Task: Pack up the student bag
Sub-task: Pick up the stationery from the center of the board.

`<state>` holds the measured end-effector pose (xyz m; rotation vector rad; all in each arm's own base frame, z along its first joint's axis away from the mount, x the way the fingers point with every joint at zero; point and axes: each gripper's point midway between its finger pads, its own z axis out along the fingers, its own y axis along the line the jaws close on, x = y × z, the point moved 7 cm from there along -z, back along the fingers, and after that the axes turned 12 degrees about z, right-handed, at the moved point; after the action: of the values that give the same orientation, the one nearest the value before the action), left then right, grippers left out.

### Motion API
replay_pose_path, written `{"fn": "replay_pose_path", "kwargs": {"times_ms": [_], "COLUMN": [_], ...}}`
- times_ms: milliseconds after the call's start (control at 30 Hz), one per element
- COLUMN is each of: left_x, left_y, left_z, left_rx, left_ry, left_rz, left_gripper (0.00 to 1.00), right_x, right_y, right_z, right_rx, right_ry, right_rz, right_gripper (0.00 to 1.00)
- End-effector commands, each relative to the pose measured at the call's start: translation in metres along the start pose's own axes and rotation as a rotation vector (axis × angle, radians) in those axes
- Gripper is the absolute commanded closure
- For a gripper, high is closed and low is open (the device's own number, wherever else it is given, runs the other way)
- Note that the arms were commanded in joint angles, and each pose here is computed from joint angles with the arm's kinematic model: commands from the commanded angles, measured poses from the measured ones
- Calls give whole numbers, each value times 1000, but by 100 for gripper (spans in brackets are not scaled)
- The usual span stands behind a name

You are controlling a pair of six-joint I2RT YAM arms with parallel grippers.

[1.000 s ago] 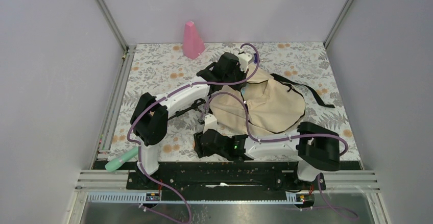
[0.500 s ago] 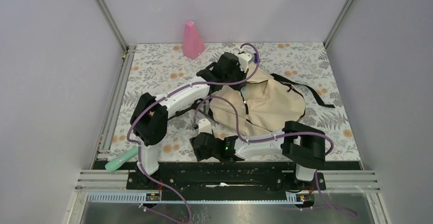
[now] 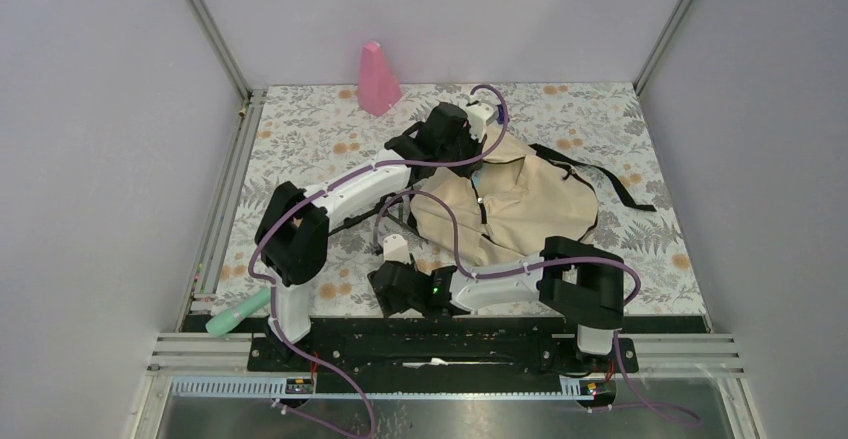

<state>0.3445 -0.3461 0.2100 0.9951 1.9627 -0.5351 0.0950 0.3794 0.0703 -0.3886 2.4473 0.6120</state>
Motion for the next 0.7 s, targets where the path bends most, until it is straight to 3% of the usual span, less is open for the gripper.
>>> {"fn": "replay_pose_path", "kwargs": {"times_ms": [0, 367, 533, 667], "left_x": [-42, -42, -42, -42], "left_y": [5, 6, 6, 5], "left_z": [-27, -29, -29, -28], "left_rx": [-40, -42, -42, -40], "left_ry": [-151, -153, -153, -151], "left_rz": [34, 36, 36, 36], "left_gripper": [100, 100, 100, 100], "right_x": [-8, -3, -1, -2], "right_y": [6, -30, -40, -41], "right_z": [3, 1, -6, -7], "right_rx": [29, 229, 249, 245], "right_ry": [-42, -57, -70, -74], "right_rz": [-22, -145, -143, -151], "right_gripper": [36, 35, 48, 46]}}
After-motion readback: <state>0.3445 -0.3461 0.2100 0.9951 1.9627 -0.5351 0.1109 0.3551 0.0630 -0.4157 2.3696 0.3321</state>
